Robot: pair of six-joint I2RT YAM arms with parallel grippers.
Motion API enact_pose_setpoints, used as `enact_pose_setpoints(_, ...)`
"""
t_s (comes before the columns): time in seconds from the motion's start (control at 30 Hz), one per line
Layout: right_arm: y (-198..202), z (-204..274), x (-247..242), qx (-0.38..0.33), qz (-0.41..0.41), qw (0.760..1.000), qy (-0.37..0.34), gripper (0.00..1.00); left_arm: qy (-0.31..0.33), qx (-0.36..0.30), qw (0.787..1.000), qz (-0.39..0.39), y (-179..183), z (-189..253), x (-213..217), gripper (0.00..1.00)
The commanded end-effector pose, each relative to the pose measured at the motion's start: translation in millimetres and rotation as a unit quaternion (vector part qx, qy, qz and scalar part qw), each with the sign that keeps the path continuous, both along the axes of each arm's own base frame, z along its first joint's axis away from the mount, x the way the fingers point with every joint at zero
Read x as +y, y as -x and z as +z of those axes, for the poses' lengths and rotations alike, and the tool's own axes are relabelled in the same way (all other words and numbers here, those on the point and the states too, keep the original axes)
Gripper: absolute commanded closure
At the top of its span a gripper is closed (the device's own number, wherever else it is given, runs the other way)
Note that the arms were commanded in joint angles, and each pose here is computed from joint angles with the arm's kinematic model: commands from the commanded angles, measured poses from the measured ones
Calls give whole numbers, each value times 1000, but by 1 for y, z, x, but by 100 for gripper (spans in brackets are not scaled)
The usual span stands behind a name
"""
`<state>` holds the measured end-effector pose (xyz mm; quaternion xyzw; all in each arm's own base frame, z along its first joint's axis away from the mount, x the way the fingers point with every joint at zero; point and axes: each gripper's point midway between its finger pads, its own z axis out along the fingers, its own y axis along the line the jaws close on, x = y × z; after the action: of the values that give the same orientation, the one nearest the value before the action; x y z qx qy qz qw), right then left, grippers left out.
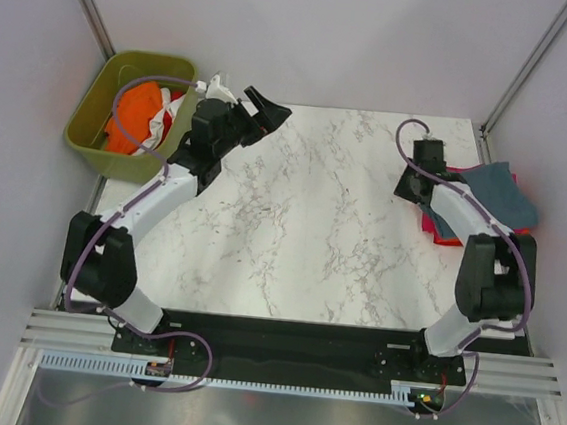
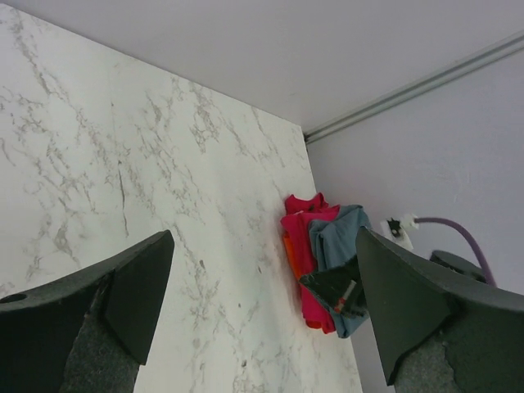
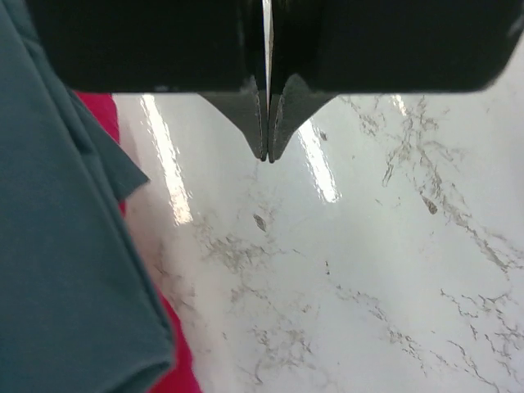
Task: Fold and stack the t-shirts
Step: Reset both grippers
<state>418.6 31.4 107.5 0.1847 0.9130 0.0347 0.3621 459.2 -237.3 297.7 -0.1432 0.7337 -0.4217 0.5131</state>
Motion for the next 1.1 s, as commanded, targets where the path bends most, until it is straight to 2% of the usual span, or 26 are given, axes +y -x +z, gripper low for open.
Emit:
enact_pose_setpoints(0.0, -17, -9, -5, 32, 6, 995, 91, 100, -53, 6, 998, 18, 18, -17, 19, 0)
enact_pose_setpoints(0.2, -51, -33, -20, 76, -12, 984, 161, 100, -66, 27, 997, 16, 42, -31, 30, 0)
enact_pose_setpoints(0.43, -69, -57, -34, 110, -18, 977, 180, 100, -80, 37, 996, 18, 58, -41, 38, 0)
enact_pose_setpoints(0.87, -78, -72, -97, 127, -102, 968, 190, 100, -111, 37, 992, 37, 75, -36, 56, 0)
enact_pose_setpoints(1.0, -87, -64, -86, 113, -87, 976, 163, 100, -119, 43, 991, 42, 78, -37, 63, 0)
enact_pose_setpoints(1.07, -91, -57, -70, 100, -69, 980, 155, 94, -124, 48, 990, 48, 79, -40, 68, 0)
